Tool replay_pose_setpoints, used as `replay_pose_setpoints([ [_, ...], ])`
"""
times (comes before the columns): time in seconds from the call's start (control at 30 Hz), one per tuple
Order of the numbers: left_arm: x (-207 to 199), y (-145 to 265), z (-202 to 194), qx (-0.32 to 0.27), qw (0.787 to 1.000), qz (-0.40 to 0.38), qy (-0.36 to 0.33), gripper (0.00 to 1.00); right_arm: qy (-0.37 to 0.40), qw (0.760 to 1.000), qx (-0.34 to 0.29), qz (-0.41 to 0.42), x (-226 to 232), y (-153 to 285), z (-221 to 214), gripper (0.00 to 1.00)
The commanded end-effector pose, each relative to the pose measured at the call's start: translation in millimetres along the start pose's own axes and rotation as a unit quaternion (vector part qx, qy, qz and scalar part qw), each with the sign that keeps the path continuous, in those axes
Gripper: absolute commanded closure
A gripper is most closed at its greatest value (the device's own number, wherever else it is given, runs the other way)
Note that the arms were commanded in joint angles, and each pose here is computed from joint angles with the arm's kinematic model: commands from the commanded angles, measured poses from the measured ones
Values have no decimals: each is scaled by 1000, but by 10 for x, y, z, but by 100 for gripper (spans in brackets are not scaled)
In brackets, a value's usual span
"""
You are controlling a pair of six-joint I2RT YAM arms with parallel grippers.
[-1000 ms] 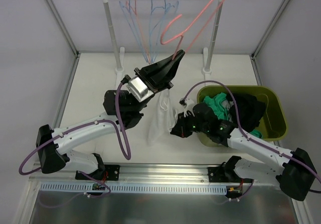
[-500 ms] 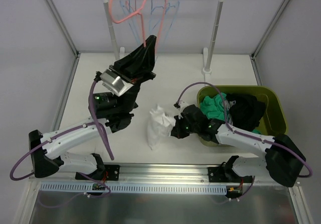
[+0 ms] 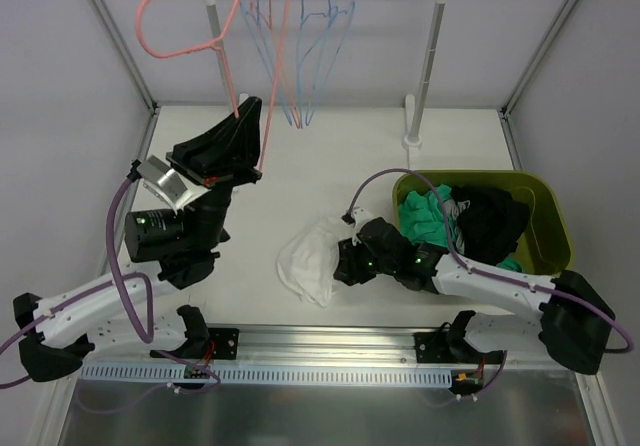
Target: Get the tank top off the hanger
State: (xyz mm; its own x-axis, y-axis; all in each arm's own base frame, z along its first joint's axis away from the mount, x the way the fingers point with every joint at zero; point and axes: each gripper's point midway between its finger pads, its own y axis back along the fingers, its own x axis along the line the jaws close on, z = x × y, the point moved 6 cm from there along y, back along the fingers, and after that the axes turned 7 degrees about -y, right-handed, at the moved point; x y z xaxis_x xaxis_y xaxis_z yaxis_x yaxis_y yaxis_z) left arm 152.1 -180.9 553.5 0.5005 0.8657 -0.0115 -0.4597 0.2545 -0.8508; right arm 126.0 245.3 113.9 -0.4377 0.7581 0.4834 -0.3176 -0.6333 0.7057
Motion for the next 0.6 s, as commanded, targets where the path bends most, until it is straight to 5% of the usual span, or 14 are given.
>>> replay_pose_setpoints([
  [0.0, 101, 363, -136, 90, 994, 19, 52, 100, 16, 997, -78, 14, 201, 340, 328, 57],
  [0.1, 132, 658, -259, 174, 981, 19, 83, 100, 35, 993, -114, 2, 249, 623, 486, 15],
  [0.17, 101, 867, -398, 244, 965, 9, 95, 100, 46, 988, -149, 3, 318, 861, 629, 2],
  [0.4, -156, 1109, -686, 383, 910, -18, 155, 100, 58, 977, -186, -89, 153, 1541, 740, 1],
  [0.57, -255, 952, -1159, 456, 885, 37, 84, 100, 47, 973, -203, -100, 104, 1824, 713, 1],
])
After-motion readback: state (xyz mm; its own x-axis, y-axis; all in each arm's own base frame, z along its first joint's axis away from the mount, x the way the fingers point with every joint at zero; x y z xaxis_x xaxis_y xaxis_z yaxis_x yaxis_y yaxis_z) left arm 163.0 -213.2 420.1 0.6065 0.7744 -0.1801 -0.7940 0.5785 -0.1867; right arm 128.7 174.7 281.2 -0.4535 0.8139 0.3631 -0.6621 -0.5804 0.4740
